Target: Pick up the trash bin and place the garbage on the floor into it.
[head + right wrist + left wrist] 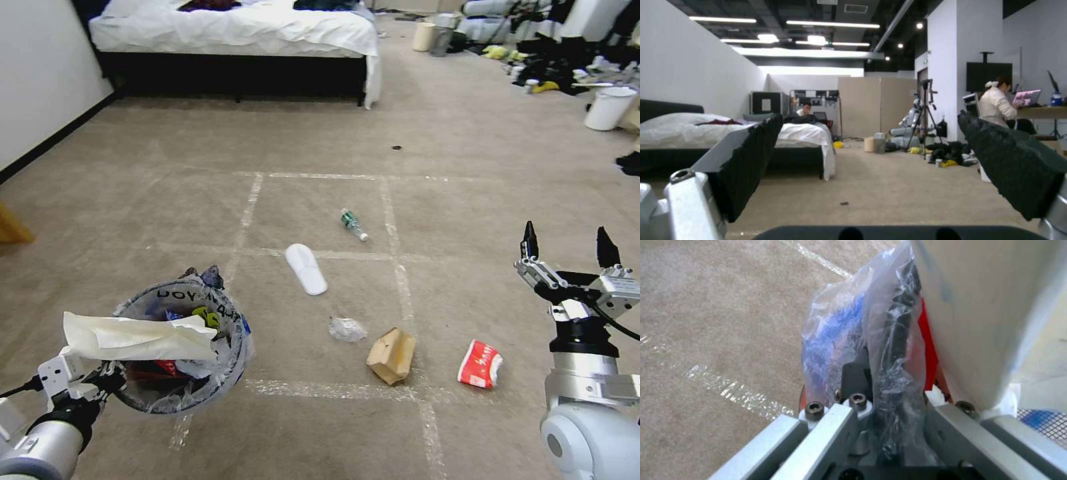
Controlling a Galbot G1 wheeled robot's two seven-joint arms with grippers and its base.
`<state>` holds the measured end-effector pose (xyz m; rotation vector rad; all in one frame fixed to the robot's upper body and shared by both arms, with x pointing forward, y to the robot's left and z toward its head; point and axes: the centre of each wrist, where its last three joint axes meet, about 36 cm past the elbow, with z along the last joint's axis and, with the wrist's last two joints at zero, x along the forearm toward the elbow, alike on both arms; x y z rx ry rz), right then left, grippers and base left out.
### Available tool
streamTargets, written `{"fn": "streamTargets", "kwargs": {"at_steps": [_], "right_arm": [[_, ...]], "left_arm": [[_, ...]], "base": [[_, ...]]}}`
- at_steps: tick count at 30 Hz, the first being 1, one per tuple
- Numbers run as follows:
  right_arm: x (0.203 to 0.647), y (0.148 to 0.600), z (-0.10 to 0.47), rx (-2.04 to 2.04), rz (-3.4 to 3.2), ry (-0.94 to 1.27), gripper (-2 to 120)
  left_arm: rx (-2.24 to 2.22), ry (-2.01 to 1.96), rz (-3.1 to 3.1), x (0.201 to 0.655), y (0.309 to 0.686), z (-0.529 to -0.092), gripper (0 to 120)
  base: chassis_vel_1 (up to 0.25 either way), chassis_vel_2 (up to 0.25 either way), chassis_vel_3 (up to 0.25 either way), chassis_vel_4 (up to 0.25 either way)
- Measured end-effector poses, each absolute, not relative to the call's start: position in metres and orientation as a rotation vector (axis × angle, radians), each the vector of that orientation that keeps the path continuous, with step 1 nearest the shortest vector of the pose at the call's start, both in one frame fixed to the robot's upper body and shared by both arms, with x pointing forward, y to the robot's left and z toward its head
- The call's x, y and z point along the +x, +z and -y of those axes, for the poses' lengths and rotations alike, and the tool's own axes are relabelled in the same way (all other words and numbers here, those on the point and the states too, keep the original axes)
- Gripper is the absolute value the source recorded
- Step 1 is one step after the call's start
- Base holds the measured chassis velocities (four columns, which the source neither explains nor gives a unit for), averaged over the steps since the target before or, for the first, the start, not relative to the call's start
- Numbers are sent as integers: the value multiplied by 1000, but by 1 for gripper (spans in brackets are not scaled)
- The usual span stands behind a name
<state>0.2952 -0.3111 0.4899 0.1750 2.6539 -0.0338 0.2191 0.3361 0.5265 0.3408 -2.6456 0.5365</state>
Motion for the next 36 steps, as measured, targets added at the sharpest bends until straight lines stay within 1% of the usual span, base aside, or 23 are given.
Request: {"fn": "streamTargets", "kwargs": {"at_steps": [25, 36], "right_arm": [[294, 491, 311, 155, -2659, -45, 100], [294, 490, 311, 160, -2661, -45, 100]], "left_arm": [[347, 522, 2640, 216, 525, -336, 1], [349, 516, 2643, 217, 524, -337, 1]], "base": [[0, 0, 0, 0], [-63, -55, -64, -68]]}}
